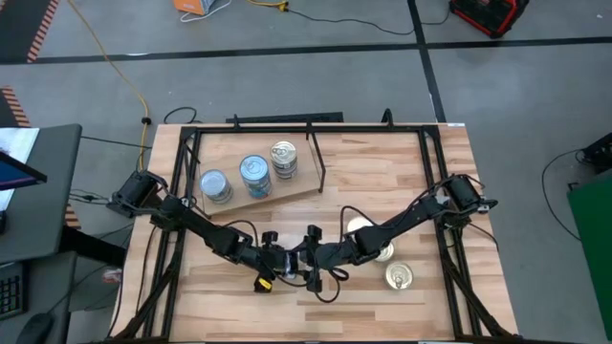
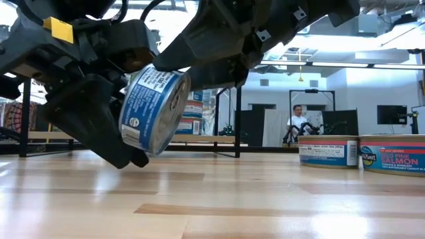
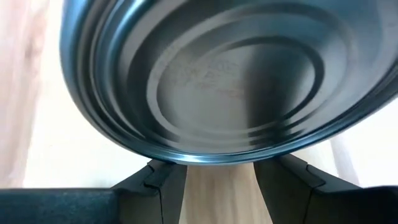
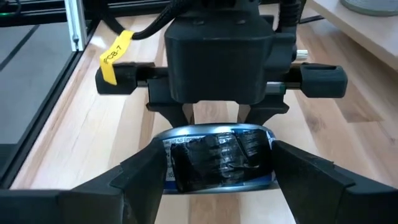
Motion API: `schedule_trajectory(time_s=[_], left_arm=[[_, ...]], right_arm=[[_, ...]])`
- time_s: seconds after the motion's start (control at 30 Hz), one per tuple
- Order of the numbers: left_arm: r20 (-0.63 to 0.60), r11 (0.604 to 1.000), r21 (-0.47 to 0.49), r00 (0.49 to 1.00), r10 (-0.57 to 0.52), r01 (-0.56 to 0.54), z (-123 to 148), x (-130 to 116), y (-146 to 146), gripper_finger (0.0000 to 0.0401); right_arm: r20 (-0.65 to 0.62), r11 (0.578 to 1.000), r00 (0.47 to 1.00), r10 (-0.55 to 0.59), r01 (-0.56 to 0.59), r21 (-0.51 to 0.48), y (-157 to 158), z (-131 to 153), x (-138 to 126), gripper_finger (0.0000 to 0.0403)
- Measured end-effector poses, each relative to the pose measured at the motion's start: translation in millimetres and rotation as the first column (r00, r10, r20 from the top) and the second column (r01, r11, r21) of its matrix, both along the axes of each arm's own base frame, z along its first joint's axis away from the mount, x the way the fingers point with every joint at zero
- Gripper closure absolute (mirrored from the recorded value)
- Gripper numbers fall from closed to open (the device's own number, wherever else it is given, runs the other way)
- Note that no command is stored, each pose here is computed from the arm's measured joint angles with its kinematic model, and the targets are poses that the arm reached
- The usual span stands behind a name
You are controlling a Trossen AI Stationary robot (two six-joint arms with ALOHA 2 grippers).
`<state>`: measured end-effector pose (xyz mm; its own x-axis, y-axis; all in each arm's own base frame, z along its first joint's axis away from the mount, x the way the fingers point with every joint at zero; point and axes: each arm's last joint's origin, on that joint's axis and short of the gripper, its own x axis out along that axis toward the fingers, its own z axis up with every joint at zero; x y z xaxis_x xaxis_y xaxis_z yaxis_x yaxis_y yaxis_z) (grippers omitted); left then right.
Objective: Stack canned seafood by type on shelf
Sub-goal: Stack the blue tuna can on top of the blue tuna can on the shelf
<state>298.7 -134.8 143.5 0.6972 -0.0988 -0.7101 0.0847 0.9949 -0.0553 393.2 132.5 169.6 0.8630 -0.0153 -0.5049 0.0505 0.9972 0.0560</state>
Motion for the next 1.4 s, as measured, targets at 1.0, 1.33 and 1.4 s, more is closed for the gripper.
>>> schedule_trajectory(time_s=[1.0, 1.33, 1.4], left_arm=[[0.019, 0.998, -0.050, 0.999, -0.031, 0.032, 9.6, 5.2, 8.2, 0.0229], [0.007, 0.997, -0.075, 1.000, -0.004, 0.005, 11.1, 6.1, 7.8, 0.0229], [-0.004, 0.997, -0.079, 1.000, 0.003, -0.003, 10.4, 5.2, 7.5, 0.0229]], right_arm=[[-0.037, 0.999, 0.999, -0.029, 0.027, -0.035, -12.8, -6.4, 2.0, 0.0097], [-0.044, 0.993, 0.996, -0.082, 0.078, -0.092, -10.9, 27.9, -2.7, 0.0097], [-0.059, 0.989, 0.992, -0.113, 0.107, -0.103, -6.5, 40.1, -8.3, 0.0097]])
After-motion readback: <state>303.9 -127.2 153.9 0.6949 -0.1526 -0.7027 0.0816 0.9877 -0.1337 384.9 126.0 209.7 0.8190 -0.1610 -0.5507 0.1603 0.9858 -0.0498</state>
